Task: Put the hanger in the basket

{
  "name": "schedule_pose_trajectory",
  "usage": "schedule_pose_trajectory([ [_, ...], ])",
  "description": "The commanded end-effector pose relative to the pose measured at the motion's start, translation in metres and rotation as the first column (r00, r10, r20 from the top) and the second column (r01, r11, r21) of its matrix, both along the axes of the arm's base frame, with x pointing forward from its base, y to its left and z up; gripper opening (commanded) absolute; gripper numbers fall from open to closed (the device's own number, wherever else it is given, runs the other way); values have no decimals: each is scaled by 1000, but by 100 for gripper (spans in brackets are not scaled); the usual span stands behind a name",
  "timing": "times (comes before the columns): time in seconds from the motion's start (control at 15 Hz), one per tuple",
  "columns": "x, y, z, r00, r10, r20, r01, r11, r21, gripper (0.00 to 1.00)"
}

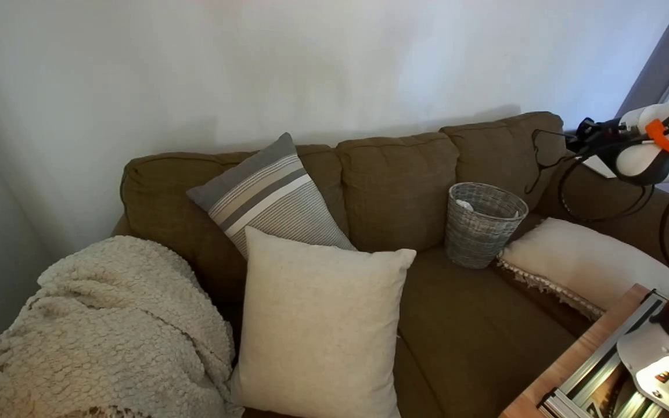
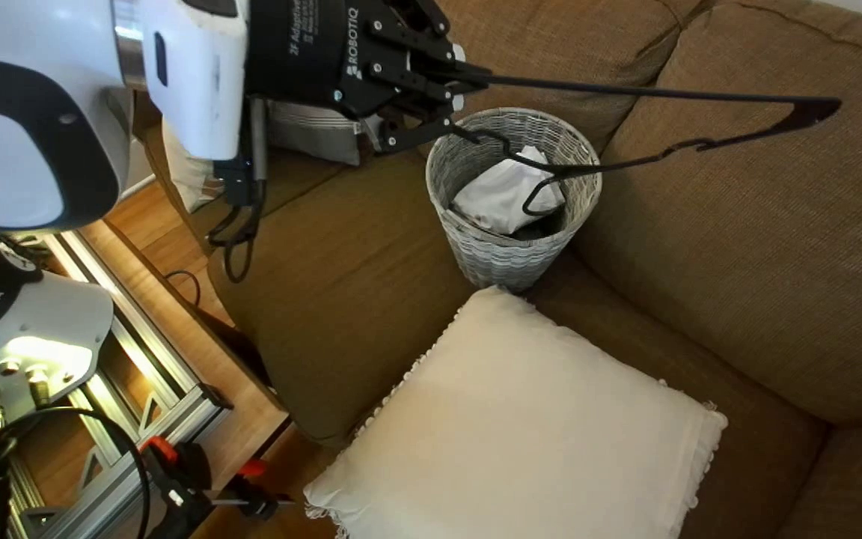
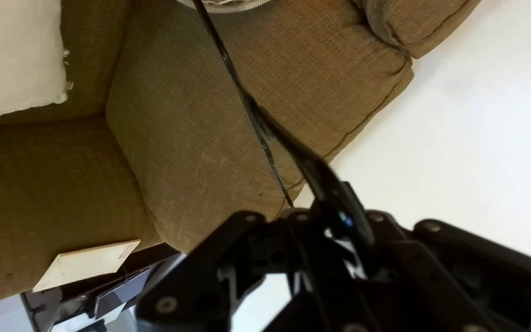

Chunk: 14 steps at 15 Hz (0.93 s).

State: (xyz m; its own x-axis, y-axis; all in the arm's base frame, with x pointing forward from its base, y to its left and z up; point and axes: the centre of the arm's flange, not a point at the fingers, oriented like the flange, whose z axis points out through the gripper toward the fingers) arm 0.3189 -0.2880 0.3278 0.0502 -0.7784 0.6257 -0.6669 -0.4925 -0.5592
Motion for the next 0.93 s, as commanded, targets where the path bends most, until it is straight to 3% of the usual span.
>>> schedule_pose_trajectory([
  [0.0,-49,44,43,993,119,-19,-119,993,-16,2],
  [0.2,-49,66,38,949,301,-92,-302,953,2,2],
  [0.47,-66,76,31,900,427,-85,-429,903,3,2],
  [0.73,-114,72,47,876,479,-60,-479,878,15,2],
  [0.87,-149,62,60,889,456,-41,-456,890,9,2],
])
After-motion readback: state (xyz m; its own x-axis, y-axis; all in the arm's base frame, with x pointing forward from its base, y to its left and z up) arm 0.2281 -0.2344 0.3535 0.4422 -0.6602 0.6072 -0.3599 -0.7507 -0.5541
